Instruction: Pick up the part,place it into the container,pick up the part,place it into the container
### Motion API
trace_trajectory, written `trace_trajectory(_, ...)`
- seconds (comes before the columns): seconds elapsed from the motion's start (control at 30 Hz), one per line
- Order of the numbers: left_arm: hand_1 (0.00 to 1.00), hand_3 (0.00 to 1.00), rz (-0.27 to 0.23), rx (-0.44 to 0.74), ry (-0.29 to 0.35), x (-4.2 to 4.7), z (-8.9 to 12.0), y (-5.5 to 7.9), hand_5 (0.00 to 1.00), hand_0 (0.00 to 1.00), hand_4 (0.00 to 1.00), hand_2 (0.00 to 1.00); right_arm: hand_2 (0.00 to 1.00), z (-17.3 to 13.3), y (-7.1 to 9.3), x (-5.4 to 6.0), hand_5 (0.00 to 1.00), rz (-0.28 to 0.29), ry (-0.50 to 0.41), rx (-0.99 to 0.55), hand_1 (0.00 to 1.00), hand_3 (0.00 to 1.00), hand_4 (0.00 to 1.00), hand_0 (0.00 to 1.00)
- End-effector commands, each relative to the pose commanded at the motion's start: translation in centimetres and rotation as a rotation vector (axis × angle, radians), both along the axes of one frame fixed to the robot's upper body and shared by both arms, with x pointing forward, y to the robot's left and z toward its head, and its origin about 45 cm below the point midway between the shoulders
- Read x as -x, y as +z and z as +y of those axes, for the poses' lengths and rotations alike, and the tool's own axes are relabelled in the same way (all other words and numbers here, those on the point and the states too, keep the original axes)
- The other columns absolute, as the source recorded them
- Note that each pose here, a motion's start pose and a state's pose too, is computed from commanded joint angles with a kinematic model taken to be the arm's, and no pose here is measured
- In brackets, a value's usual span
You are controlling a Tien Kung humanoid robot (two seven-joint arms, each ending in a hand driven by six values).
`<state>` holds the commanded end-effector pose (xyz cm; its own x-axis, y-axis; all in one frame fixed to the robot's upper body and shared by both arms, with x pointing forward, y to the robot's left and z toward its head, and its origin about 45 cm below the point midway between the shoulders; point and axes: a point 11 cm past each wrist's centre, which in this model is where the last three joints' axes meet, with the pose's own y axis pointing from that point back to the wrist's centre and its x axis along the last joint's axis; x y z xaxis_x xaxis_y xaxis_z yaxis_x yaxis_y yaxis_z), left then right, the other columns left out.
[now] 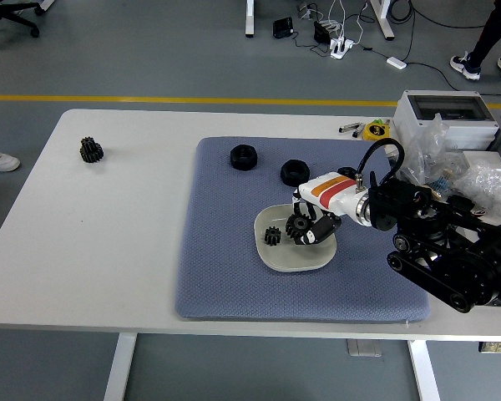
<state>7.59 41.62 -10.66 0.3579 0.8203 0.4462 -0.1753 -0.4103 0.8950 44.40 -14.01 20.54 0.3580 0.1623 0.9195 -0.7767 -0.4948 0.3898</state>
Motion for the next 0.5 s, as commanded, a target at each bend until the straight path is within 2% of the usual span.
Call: trace_trajectory(0.5,0.646,0.554,-0.002,0.001,-0.001,-0.14,0.0,0.0,0.489,0.652,0.594,0.621,0.400,1.3,-0.1,0.5,0.406,0.004,0.029,0.002,0.276,0.457,0.808,0.054)
